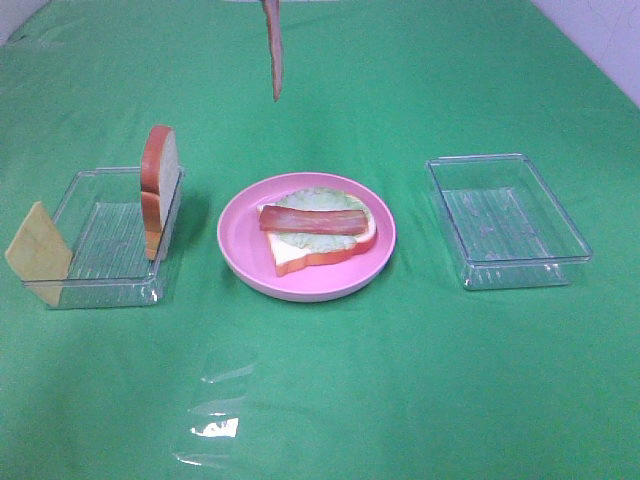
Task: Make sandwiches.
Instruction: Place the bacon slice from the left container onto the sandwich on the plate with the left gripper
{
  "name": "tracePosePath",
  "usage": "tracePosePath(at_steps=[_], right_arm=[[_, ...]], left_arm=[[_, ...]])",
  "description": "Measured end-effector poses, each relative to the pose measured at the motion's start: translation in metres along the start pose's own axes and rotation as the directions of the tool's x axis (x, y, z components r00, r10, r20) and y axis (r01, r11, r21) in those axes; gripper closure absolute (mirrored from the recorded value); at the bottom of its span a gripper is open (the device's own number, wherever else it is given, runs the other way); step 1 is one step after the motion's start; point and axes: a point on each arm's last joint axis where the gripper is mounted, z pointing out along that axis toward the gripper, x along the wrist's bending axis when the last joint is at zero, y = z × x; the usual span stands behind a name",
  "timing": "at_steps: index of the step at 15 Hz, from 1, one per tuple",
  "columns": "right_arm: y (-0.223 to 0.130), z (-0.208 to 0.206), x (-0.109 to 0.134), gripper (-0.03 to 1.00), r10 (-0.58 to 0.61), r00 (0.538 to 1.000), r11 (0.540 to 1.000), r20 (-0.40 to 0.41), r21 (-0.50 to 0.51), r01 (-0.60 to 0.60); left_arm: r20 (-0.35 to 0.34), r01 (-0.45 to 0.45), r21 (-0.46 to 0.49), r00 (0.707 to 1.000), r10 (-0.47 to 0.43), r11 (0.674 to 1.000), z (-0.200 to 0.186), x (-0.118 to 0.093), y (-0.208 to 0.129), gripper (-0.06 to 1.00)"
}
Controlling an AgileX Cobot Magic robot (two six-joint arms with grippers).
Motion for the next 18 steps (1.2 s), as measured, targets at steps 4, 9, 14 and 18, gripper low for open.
tracePosePath(at_steps=[4,9,14,18], right_arm=[[0.0,0.0,0.0,-0.01,0.0,1.0,1.0,0.0,0.0,0.0],[0.0,0.0,0.0,-0.01,0.0,1.0,1.0,0.0,0.0,0.0],[0.0,0.0,0.0,-0.01,0.0,1.0,1.0,0.0,0.0,0.0],[0.0,0.0,0.0,-0.01,0.0,1.0,1.0,0.0,0.0,0.0]], left_arm=[[0.093,-0.034,0.029,0.995,0.031,0.999,0.022,-0.035,-0.013,0.94],[0.247,-0.036,0.264,0.969,-0.031,0.964,0.104,-0.03,-0.045,0.94],[0.174,-0.034,0.366,0.984,-0.032,0.93,0.153,-0.008,-0.067,0.94],[-0.005,-0.074,0.356,0.997,0.081,0.932,0.158,0.012,-0.067,0.94]])
